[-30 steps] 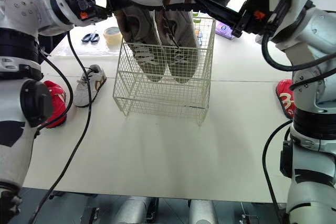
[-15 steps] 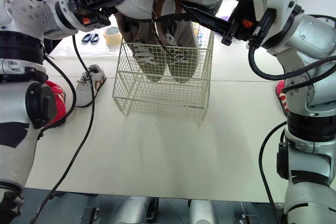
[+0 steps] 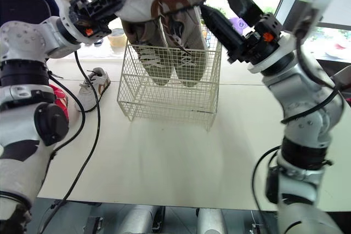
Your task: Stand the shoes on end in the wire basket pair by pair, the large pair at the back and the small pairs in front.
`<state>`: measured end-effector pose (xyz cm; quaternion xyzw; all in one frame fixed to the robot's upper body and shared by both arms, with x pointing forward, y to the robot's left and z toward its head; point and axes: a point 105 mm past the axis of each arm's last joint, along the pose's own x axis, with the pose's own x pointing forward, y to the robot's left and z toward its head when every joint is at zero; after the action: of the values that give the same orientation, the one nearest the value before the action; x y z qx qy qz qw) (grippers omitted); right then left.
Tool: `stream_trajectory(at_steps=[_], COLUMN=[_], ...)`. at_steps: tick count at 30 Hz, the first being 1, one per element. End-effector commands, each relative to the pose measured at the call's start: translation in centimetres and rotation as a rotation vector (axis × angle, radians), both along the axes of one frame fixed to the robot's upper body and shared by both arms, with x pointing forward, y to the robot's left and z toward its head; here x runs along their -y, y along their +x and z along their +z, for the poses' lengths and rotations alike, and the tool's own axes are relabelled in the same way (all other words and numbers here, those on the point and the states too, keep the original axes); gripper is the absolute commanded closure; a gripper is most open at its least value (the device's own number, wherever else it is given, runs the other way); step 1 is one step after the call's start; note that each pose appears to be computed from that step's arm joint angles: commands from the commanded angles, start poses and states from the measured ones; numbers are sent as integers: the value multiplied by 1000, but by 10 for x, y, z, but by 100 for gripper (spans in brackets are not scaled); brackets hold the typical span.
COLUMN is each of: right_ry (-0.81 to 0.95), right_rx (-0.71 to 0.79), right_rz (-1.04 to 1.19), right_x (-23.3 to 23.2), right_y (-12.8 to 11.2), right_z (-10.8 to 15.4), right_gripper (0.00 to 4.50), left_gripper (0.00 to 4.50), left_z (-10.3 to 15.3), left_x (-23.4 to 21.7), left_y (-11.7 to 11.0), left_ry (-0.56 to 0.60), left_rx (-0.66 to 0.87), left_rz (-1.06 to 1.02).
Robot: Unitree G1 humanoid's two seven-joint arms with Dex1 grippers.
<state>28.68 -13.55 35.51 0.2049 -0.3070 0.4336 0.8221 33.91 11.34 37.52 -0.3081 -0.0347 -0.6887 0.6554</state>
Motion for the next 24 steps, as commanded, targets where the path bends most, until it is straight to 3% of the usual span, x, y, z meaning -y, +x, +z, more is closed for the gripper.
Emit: stream_trajectory(at_steps=[1,6,10,24], right_ry=[324,410,310,270], right_rx=[-107,-174,-118,12], right_rz=[248,416,396,236], right_x=[-17,-65,-87,-82], right_y=[-18,-26,-26,-7], right_z=[2,6,16,42], right_gripper=[4,4,4,4], left_gripper=[423,423,423,423], left_z=[32,35,30,5], left_x=[-5,-5,-2,14], left_y=[-20,-36,-39,-33], left_ry=[-162,-280,-315,-288], left_rx=[165,185,150,44], left_rz=[73,117,122,126])
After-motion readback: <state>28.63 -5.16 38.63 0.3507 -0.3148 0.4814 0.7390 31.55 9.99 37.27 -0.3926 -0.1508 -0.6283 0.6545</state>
